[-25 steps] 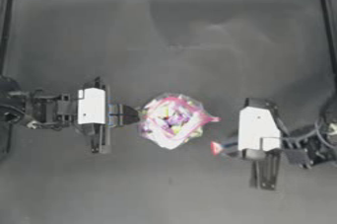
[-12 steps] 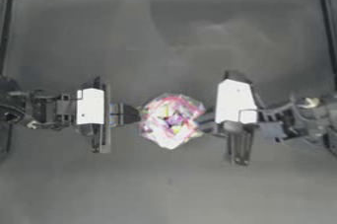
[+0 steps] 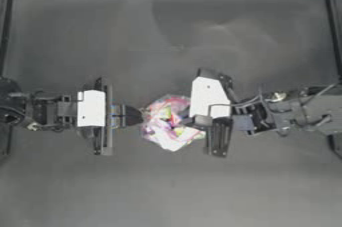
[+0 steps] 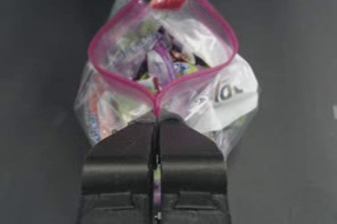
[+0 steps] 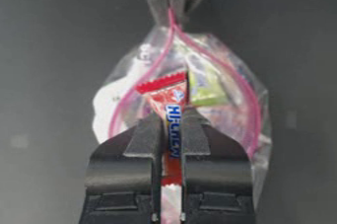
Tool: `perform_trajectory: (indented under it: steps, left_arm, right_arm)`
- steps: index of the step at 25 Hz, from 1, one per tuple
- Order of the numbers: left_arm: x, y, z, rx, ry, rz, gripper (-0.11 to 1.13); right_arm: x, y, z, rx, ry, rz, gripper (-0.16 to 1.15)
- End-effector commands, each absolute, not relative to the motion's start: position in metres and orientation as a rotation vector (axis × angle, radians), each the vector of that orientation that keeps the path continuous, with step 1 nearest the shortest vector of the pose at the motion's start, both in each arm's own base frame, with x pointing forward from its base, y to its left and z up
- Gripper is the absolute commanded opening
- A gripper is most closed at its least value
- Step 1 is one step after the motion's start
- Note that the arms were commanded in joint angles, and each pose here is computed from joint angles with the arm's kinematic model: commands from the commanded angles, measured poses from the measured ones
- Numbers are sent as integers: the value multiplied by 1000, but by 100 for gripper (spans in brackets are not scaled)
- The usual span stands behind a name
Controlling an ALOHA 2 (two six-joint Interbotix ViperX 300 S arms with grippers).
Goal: Put candy in bag
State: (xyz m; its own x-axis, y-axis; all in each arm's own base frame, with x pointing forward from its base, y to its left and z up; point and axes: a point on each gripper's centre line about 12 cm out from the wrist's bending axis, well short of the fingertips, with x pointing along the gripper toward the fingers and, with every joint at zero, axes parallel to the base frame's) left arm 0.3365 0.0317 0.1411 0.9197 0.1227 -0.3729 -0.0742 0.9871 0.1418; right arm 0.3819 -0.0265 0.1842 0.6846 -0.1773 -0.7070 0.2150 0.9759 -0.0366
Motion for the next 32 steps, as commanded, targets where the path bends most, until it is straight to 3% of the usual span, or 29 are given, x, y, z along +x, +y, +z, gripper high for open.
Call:
perform_trajectory:
  steps: [1, 10, 12, 19, 32]
  left_arm:
    - [342, 31, 153, 131, 348, 101, 4]
    - [341, 31, 151, 131, 352, 99, 4]
    - [341, 31, 151, 131, 352, 100, 4]
    - [340, 31, 151, 130, 354, 99, 4]
    - [340, 29, 149, 128, 358, 94, 4]
  right_arm:
    - [391, -33, 188, 51, 755, -219, 29]
    - [395, -39, 172, 33, 781, -218, 37]
    - [395, -39, 171, 37, 784, -218, 48]
    - [397, -40, 173, 50, 772, -220, 105]
    - [395, -50, 183, 47, 757, -247, 100]
